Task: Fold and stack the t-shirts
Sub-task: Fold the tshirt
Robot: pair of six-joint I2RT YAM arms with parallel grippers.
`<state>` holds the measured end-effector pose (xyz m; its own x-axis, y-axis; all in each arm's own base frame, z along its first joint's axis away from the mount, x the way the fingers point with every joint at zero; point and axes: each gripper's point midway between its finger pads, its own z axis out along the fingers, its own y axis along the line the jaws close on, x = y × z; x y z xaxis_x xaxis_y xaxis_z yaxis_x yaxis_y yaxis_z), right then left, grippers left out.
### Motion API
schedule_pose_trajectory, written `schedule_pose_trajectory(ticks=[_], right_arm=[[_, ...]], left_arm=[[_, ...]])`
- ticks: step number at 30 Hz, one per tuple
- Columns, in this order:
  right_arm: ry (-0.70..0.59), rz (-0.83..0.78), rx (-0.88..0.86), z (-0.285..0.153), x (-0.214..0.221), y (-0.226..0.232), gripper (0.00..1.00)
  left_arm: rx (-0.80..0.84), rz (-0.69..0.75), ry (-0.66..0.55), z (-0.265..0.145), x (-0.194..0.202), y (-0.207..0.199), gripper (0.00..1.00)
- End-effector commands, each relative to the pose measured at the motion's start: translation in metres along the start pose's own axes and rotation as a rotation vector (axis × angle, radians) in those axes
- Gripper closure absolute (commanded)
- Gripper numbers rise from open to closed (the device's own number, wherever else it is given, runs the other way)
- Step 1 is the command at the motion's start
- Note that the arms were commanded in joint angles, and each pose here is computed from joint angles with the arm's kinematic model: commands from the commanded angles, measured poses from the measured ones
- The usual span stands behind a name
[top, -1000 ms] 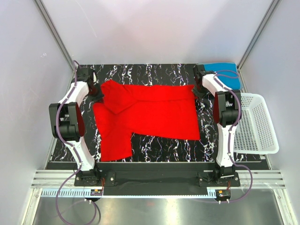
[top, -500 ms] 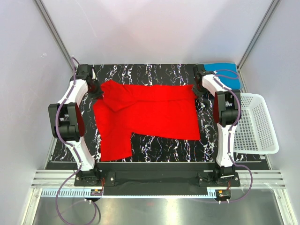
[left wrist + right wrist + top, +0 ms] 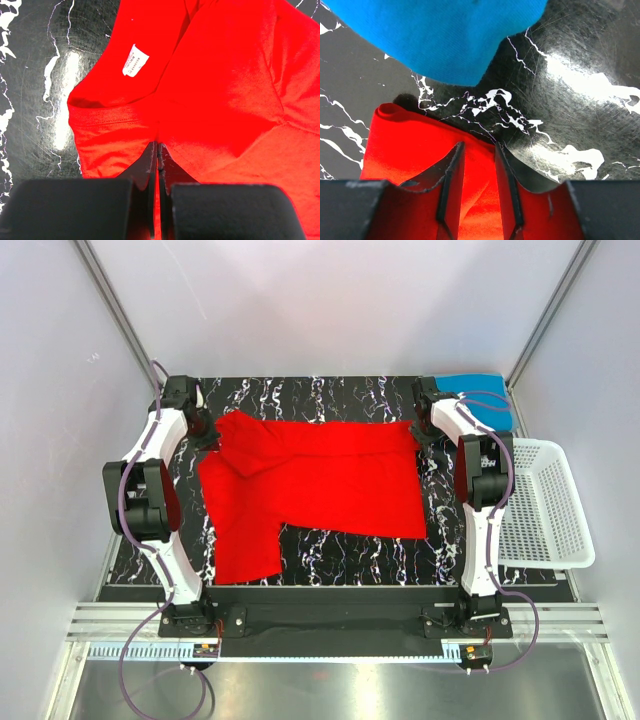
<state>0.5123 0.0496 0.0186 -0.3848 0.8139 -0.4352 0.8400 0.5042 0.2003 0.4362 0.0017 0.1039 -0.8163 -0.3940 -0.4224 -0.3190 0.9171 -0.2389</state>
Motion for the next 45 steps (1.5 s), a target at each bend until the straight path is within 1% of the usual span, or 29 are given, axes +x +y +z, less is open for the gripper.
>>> schedule_pose_trajectory(ticks=[1,7,13,15,19,23,29,37,45], right_arm=[[0.023,-0.004,0.084,-0.002,0.006,-0.024,0.62],[0.035,-0.008,0.101,-0.013,0.005,-0.028,0.62],[0.072,-0.018,0.111,-0.007,0.012,-0.025,0.62],[0.079,-0.02,0.142,-0.004,0.014,-0.03,0.62],[0.053,-0.004,0.103,-0.008,0.009,-0.025,0.62],[-0.017,-0.01,0.102,-0.018,-0.011,-0.019,0.6],[-0.045,0.0,0.092,-0.036,-0.025,-0.015,0.59],[0.023,0.03,0.1,-0.026,-0.002,-0.026,0.6],[0.036,0.037,0.096,-0.012,0.004,-0.023,0.61]], left_arm=[[0.01,0.002,-0.081,-0.02,-0.023,-0.005,1.0],[0.009,-0.003,-0.074,-0.016,-0.018,-0.003,1.0],[0.004,0.003,-0.074,-0.017,-0.015,-0.001,1.0],[0.004,0.003,-0.074,-0.016,-0.015,-0.001,1.0],[-0.003,0.005,-0.071,-0.017,-0.014,0.001,1.0],[-0.003,0.009,-0.078,-0.019,-0.017,0.0,1.0],[-0.005,0.004,-0.084,-0.022,-0.018,0.0,1.0],[0.0,0.001,-0.08,-0.021,-0.017,-0.001,1.0],[-0.001,0.003,-0.085,-0.021,-0.017,-0.001,1.0]])
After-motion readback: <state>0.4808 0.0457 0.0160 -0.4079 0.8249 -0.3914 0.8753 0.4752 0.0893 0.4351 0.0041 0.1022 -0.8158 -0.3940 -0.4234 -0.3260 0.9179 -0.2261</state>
